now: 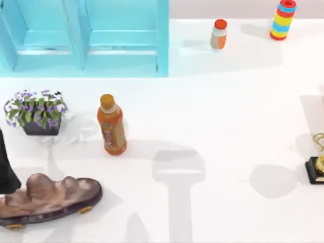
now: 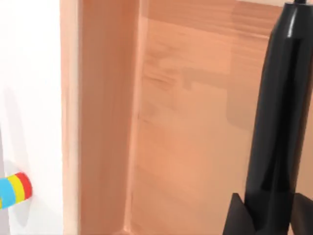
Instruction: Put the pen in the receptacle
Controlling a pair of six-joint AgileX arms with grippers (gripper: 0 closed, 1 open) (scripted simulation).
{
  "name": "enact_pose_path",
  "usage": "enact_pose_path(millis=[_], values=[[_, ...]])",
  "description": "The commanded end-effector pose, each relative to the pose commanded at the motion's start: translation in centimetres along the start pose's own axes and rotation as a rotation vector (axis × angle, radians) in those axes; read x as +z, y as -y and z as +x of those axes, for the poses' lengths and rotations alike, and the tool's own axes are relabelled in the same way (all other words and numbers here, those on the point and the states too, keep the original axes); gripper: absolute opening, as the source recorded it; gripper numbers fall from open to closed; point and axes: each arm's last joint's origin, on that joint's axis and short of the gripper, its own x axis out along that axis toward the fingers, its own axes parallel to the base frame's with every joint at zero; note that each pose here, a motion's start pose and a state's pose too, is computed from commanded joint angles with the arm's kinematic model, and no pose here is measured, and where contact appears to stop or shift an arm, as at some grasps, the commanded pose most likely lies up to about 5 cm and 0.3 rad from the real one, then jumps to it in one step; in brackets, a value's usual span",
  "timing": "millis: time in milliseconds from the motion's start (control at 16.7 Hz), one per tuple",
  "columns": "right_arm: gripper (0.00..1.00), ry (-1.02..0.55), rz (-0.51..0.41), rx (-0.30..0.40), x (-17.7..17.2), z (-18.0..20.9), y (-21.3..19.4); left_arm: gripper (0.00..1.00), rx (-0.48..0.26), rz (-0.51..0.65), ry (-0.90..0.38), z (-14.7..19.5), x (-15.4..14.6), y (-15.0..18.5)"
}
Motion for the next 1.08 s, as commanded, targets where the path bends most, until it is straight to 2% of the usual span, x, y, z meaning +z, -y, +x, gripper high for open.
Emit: enact_pose_path(millis=[240,420,780,1080], values=[[0.0,0.021,-0.122,0.089,-1.3,1.6,-2.3,1.0,0.0,0.0,0.0,0.0,0.0,0.0],[0.0,0.026,-0.126,0.107,-2.2,2.8,-2.4,1.0,0.0,0.0,0.0,0.0,0.0,0.0],[0.0,-0.011,0.063,-0.032,-2.9,4.7,1.3,1.0,0.0,0.0,0.0,0.0,0.0,0.0],[0.0,-0.012,0.084,-0.045,-2.9,4.9,1.6,1.0,0.0,0.0,0.0,0.0,0.0,0.0]])
